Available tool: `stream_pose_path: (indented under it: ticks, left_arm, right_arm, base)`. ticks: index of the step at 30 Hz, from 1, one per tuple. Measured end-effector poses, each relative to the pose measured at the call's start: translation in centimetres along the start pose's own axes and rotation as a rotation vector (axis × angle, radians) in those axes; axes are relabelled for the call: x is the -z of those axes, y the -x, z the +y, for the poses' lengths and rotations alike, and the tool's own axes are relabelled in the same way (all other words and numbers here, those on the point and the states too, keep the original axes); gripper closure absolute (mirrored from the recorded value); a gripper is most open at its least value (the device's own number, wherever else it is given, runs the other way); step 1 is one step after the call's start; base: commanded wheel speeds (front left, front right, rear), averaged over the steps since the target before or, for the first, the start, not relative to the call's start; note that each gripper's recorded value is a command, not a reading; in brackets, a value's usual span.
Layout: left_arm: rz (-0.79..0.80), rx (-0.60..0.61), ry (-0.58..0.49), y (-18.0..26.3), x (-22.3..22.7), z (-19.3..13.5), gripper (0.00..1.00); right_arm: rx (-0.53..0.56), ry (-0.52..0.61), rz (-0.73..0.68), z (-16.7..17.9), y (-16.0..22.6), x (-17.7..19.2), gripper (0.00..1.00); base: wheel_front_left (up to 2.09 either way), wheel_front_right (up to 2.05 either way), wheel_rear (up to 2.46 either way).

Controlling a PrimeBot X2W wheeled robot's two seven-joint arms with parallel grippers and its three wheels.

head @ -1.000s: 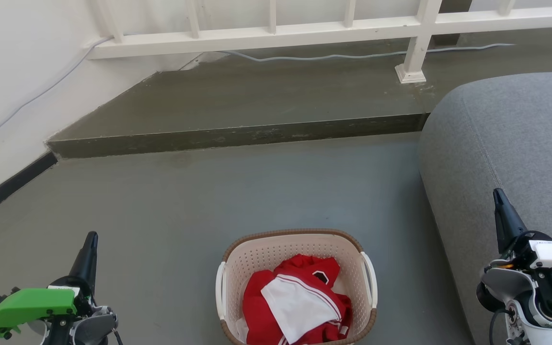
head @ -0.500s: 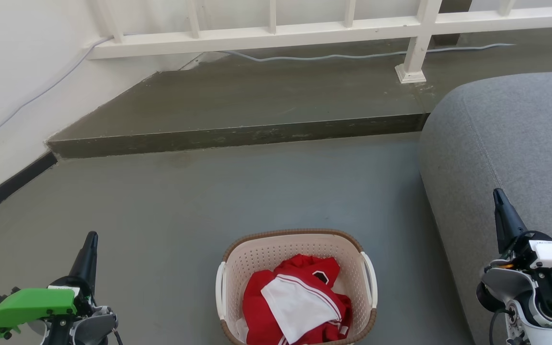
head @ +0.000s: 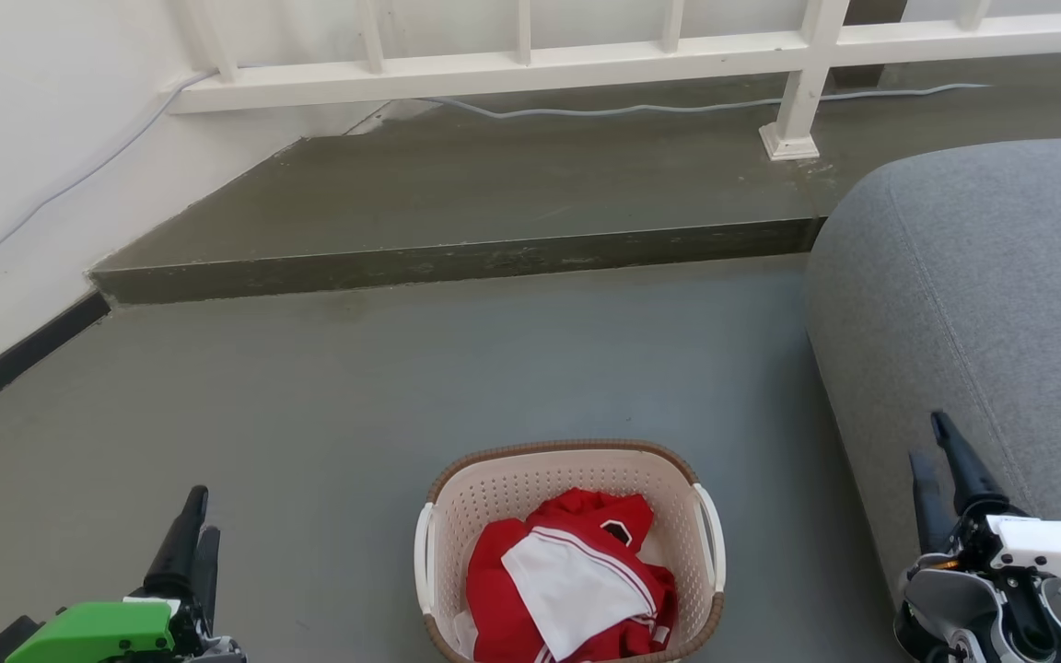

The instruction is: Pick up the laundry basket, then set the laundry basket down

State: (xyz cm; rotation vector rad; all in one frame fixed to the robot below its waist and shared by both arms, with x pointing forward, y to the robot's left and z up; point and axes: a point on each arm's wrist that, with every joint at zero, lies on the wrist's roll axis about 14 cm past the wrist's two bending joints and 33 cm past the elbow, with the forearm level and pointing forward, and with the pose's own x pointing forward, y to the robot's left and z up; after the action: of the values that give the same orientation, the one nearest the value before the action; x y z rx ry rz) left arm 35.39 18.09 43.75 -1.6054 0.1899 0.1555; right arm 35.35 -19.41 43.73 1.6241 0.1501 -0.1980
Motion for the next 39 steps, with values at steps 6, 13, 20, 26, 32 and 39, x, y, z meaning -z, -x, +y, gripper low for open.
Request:
stream_pose_path:
  ticks: [6,13,20,26,32,39]
  left_arm:
    - [-0.004,0.008,-0.004,-0.1,0.2,-0.3,0.00]
    - [-0.018,0.030,-0.015,-0.2,0.2,-1.0,0.00]
    - [-0.020,0.039,-0.053,-0.3,0.5,-1.3,0.00]
    - [-0.021,0.063,-0.118,-0.6,0.7,-2.2,0.00]
    - [-0.016,0.074,-0.189,-0.7,1.1,-2.5,0.00]
    - [-0.013,0.092,-0.321,-0.8,1.1,-3.1,0.00]
  right_arm:
    - [-0.012,0.003,-0.006,0.4,-0.1,0.0,0.00]
    - [-0.035,0.010,-0.004,1.1,-0.2,0.3,0.00]
    - [-0.051,0.020,0.002,1.7,-0.3,0.7,0.00]
    - [-0.082,0.104,0.003,2.8,-0.6,0.8,0.00]
    - [-0.108,0.210,0.023,3.7,-0.9,1.4,0.00]
    - [-0.117,0.328,0.039,3.8,-1.0,2.0,0.00]
  base:
    - [0.00,0.00,0.00]
    - [0.00,0.00,0.00]
    - [0.00,0.00,0.00]
    - [0.00,0.00,0.00]
    - [0.00,0.00,0.00]
    - [0.00,0.00,0.00]
